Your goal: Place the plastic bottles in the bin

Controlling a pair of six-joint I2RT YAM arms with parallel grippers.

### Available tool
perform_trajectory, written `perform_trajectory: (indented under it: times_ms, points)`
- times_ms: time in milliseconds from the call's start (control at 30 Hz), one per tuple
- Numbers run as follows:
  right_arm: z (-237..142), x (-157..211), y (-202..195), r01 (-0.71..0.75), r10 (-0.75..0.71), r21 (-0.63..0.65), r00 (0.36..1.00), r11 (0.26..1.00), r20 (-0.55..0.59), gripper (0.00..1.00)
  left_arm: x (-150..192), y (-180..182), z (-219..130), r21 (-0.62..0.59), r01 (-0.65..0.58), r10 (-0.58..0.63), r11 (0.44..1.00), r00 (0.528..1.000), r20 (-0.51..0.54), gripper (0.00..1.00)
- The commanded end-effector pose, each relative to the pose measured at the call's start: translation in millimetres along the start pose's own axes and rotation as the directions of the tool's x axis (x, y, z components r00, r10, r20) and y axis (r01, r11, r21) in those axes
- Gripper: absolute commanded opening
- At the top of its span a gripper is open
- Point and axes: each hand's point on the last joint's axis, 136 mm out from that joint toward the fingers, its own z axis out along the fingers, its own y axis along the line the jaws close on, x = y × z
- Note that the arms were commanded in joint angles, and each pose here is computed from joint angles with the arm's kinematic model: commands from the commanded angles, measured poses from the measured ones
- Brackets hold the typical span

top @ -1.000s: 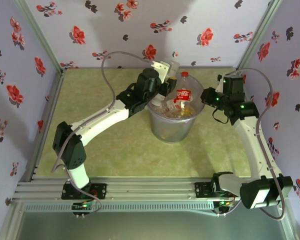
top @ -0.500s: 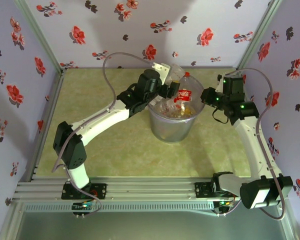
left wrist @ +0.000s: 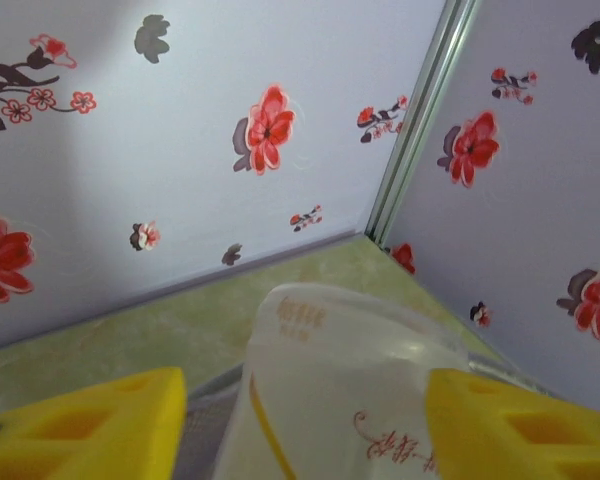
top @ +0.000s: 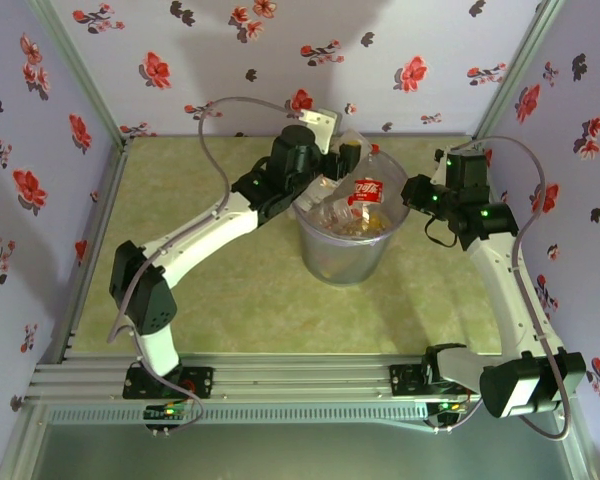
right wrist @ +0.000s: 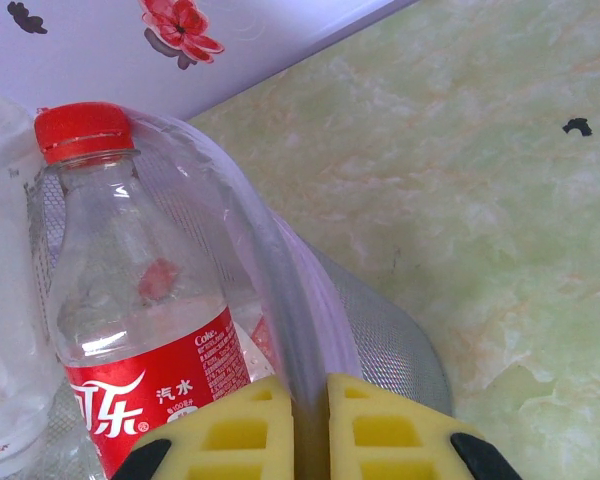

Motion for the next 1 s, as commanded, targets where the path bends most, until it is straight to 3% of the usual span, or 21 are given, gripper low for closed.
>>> perform_trajectory:
  times_ms: [0, 200, 600, 900, 967]
  points:
    - [6.8, 26.5, -4.0, 0.01, -0.009, 0.009, 0.996, 1.0, -0.092, 0.0, 6.7, 0.2, 13.4, 0.019, 0.039, -0.038, 0.999, 0.999, -0.019, 0.56]
    - [7.1, 26.6, -5.7, 0.019, -0.017, 0.017, 0.996, 1.0, -0.09, 0.0, 43.1, 0.3, 16.8, 0.03, 0.08, -0.075, 0.996, 0.988, -0.131, 0.43]
    - [7.7, 22.4, -2.5, 0.019, -0.018, 0.007, 0.996, 1.0, -0.082, 0.0, 127.7, 16.2, 4.0, -0.041, 0.119, -0.126, 0.992, 0.935, -0.331, 0.37]
    - [6.2, 20.0, 1.3, 0.009, -0.01, -0.006, 0.997, 1.0, -0.077, 0.0, 114.9, 12.9, 3.8, -0.025, 0.101, -0.104, 0.995, 0.944, -0.313, 0.37]
    - [5.1, 19.5, 1.5, 0.01, -0.01, -0.006, 0.997, 1.0, -0.074, 0.0, 105.3, 11.0, 3.8, -0.018, 0.097, -0.098, 0.995, 0.95, -0.297, 0.43]
